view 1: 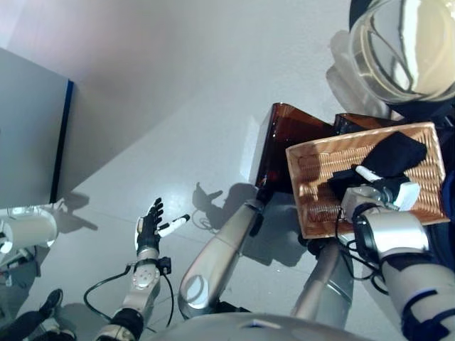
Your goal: Pick up the clothes and place them into the washing machine
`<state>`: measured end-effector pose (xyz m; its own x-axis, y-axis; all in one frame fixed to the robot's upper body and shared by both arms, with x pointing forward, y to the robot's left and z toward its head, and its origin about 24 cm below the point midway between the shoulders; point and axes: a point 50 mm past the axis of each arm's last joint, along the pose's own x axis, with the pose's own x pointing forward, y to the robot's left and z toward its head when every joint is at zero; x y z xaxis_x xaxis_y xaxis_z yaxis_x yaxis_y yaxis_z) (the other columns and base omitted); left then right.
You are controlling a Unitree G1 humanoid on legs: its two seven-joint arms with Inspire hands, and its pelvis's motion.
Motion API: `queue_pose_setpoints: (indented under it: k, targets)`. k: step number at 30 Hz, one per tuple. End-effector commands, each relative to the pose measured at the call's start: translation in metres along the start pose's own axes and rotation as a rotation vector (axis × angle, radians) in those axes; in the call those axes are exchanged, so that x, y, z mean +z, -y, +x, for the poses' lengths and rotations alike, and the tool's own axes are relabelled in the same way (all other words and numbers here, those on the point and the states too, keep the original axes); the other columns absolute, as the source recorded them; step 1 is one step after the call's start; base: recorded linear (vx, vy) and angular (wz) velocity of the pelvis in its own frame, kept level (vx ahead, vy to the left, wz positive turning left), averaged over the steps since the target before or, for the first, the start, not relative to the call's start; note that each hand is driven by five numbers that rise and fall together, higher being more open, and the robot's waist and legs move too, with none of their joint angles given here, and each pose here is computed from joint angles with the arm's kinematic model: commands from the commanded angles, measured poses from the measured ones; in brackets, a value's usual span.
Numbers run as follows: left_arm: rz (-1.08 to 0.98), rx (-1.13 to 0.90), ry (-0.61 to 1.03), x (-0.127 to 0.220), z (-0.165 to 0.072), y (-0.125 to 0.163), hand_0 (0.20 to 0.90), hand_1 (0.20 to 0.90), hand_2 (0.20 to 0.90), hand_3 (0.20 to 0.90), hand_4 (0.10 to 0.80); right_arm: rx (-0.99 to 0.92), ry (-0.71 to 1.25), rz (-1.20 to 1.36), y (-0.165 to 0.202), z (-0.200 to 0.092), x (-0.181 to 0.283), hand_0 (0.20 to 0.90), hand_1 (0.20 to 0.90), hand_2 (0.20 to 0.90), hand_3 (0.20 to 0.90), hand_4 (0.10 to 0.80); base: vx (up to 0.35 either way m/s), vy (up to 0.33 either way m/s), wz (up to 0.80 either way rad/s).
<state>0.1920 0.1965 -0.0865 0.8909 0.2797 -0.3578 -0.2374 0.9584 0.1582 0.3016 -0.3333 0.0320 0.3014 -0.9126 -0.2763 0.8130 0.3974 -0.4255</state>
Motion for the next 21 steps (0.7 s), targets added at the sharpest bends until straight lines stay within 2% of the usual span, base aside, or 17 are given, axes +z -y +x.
queue_pose_setpoints:
  k: [1,17,19,21]
  targets:
    - [0.015,0.118,0.031,0.002,0.001,-0.033,0.9,0.9,0.9,0.9,0.8,-0.032,0.056,-0.004,0.01,0.009,0.013,0.2,0.2,0.2,0.2,0.3,0.002,0.04,0.09]
    - [0.057,0.153,-0.11,-0.028,-0.009,-0.048,0.9,0.9,0.9,0.9,0.8,-0.065,0.049,-0.031,0.023,0.017,-0.002,0.2,0.2,0.2,0.2,0.3,0.011,0.014,-0.07]
    - [0.064,0.158,-0.144,-0.035,-0.011,-0.05,0.9,0.9,0.9,0.9,0.8,-0.074,0.032,0.016,0.028,0.02,-0.007,0.2,0.2,0.2,0.2,0.3,0.05,-0.006,-0.07]
    - [0.065,0.173,-0.203,-0.045,-0.015,-0.052,0.9,0.9,0.9,0.9,0.8,-0.036,-0.031,0.256,0.028,0.021,-0.019,0.2,0.2,0.2,0.2,0.3,0.094,0.005,-0.1]
